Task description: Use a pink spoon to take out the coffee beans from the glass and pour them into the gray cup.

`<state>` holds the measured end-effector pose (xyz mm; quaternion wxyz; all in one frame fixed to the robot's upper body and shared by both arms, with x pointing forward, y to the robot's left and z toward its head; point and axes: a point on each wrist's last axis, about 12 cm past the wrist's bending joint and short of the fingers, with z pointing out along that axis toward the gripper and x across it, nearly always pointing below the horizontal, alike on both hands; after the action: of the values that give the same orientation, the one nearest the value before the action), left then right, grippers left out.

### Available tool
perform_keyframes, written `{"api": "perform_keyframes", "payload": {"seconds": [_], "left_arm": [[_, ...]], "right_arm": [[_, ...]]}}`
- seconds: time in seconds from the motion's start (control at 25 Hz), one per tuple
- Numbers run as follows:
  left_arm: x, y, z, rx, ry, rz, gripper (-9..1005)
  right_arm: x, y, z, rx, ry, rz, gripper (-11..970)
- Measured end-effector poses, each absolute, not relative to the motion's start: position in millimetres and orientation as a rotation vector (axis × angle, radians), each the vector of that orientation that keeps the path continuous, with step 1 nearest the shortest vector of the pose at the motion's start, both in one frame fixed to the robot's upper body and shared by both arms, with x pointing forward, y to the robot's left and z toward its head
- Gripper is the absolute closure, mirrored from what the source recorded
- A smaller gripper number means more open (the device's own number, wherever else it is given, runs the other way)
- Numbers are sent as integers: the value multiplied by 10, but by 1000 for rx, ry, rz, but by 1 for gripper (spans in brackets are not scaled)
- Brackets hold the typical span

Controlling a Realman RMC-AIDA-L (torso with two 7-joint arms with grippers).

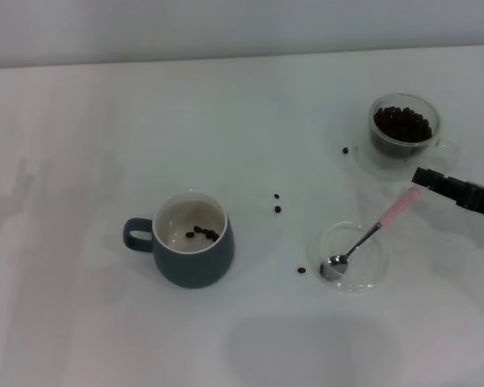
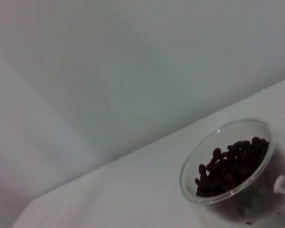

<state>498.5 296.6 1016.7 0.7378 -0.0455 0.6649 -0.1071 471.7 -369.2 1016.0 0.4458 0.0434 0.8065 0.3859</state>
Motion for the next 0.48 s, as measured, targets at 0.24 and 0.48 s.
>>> {"api": "perform_keyframes", "payload": {"seconds": [0.24, 0.48], "left_arm": [[4990, 2963, 10184, -99, 1446, -237, 108], [5005, 2953, 10192, -95, 1444, -240, 109]], "right_arm": [[4779, -3798, 10180, 147, 2009, 902, 557], [4788, -4017, 10234, 239, 1935, 794, 347]]}}
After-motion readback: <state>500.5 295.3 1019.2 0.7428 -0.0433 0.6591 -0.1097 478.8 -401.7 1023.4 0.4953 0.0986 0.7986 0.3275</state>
